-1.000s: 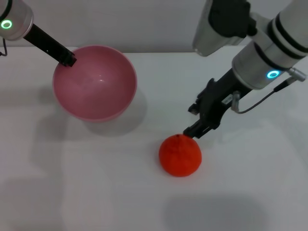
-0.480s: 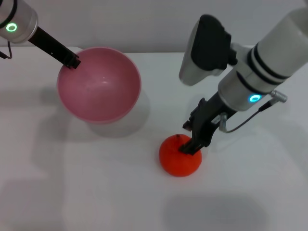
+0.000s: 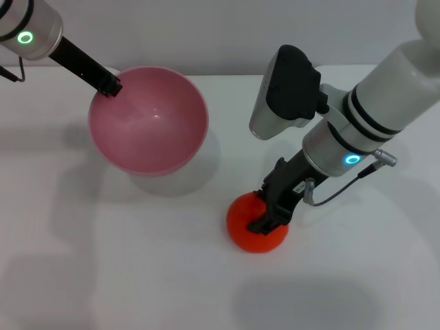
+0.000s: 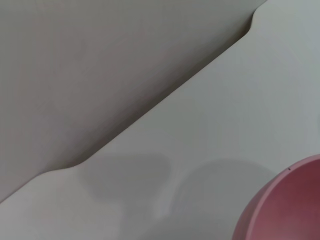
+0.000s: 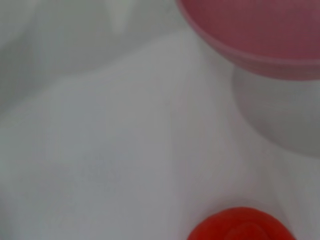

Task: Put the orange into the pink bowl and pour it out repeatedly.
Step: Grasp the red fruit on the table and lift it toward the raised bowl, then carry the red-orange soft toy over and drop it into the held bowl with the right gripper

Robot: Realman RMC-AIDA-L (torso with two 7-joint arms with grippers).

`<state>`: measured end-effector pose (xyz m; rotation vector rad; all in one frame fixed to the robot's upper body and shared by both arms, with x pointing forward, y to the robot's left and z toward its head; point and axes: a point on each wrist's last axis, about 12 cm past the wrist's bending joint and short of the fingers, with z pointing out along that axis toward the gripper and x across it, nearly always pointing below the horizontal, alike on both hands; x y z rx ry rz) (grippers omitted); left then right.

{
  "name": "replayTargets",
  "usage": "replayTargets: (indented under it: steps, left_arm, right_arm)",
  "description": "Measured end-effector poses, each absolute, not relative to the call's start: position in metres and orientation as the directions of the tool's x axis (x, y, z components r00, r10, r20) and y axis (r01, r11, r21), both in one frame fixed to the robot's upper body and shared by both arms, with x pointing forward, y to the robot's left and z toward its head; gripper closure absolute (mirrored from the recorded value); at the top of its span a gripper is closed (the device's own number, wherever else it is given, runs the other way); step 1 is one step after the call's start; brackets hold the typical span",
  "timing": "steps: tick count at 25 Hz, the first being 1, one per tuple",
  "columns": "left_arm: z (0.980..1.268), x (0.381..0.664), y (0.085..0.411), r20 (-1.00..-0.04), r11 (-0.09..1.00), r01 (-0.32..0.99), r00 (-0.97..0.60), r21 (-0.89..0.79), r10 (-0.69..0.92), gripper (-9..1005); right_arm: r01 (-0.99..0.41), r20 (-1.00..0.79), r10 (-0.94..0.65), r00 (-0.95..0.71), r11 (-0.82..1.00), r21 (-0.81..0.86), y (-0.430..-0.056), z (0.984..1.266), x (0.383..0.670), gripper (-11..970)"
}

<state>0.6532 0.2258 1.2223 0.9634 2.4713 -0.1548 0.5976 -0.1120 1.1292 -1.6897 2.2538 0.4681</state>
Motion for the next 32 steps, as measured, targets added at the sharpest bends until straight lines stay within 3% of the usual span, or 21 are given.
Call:
replayTargets:
  steps: [4,9,17,22,25,32]
  left_arm:
    - [1.222,0.653,0.225,-0.474,0.744,0.664,-0.636,0.066,0.609,954]
    - [1.222,0.653,0.224,-0.475,0.743,0.666,-0.634,0.066,0.61,954]
    - [1.222,0.653,0.223,-0.476,0.739,0.67,-0.629,0.069,0.615,953]
    - [1.224,0.654,0.226,-0.475,0.74,0.668,-0.628,0.077,0.616,953]
    - [1.224,0.654,0.227,-0.475,0.74,0.668,-0.628,0.078,0.617,953]
    - [1.221,0.653,0.22,-0.476,0.729,0.68,-0.62,0.07,0.624,953]
  right_arm:
    - [-0.956,-0.405,-0.867,-0.291,0.281,0.085,-0.113,1.124,0.6,389]
    - [-0.955,-0.418,-0.861,-0.29,0.287,0.07,-0.115,1.125,0.602,633]
    - [-0.94,-0.459,-0.829,-0.319,0.339,0.041,-0.123,1.135,0.611,744]
    - [-0.826,-0.523,-0.752,-0.402,0.544,-0.148,-0.167,1.177,0.633,817]
    - [-0.725,-0.628,-0.679,-0.38,0.64,-0.254,-0.192,1.222,0.637,849]
    - [-0.716,-0.733,-0.641,-0.227,0.62,-0.321,-0.178,1.276,0.619,897]
